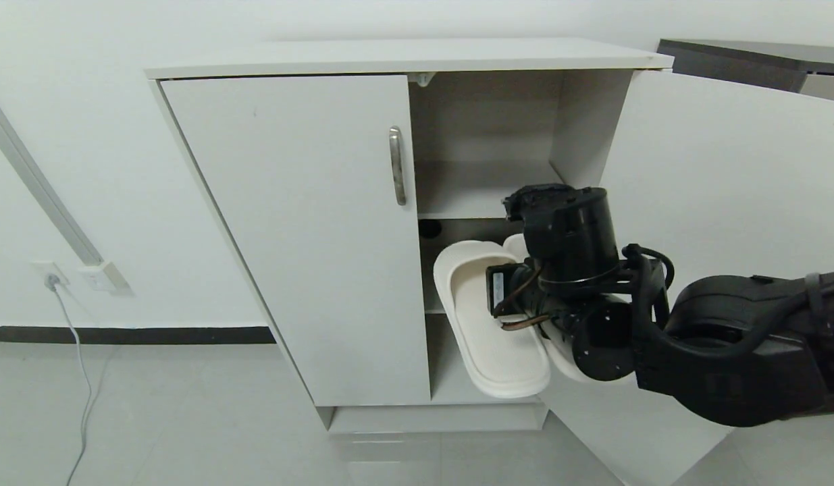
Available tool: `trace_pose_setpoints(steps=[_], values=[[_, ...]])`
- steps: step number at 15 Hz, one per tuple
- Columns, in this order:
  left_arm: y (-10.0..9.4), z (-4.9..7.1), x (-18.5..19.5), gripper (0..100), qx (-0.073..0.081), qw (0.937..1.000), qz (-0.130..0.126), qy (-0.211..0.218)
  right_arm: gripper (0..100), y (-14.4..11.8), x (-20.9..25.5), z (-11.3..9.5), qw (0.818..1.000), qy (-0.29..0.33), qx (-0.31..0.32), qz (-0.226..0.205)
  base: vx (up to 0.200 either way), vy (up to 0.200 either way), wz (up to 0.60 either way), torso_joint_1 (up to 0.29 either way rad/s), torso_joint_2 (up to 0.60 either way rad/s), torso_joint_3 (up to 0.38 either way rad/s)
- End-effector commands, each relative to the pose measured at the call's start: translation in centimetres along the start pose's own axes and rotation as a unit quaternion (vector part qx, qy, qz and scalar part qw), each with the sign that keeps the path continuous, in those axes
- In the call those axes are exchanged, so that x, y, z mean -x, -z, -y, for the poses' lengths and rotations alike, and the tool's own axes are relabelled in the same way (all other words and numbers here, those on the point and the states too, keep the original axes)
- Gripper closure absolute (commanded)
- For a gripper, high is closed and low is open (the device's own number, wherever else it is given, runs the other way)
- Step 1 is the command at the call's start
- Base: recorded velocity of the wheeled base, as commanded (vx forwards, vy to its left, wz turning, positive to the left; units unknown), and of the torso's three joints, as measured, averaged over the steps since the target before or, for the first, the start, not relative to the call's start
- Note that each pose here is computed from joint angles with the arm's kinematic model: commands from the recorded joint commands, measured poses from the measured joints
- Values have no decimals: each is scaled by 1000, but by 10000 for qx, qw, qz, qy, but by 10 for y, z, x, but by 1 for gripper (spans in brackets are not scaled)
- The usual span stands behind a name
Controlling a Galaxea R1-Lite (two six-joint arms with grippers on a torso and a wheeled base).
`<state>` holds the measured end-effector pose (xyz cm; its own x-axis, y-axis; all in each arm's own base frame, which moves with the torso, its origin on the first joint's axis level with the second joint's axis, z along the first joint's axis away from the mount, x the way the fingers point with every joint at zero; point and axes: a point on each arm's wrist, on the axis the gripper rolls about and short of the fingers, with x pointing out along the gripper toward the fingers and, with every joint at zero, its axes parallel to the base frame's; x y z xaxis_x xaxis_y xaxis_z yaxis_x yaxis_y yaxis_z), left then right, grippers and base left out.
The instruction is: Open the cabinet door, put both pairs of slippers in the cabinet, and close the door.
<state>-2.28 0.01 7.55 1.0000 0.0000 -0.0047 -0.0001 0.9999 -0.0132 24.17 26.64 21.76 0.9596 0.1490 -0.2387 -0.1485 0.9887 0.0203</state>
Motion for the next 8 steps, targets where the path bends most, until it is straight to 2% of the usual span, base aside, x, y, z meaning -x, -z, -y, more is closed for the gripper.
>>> trace_pose_setpoints(steps=[1,4,8], values=[[0,0,0,100,3,10000,-7,-8,100,-15,6,1,9994,-53,-36,326,0,0,0,0,0,0],[0,0,0,100,-51,10000,-7,0,100,-22,0,1,9971,38,127,748,0,0,0,0,0,0],[0,0,0,100,-35,10000,-7,15,100,-21,-14,8,9962,401,157,755,0,0,0,0,0,0]])
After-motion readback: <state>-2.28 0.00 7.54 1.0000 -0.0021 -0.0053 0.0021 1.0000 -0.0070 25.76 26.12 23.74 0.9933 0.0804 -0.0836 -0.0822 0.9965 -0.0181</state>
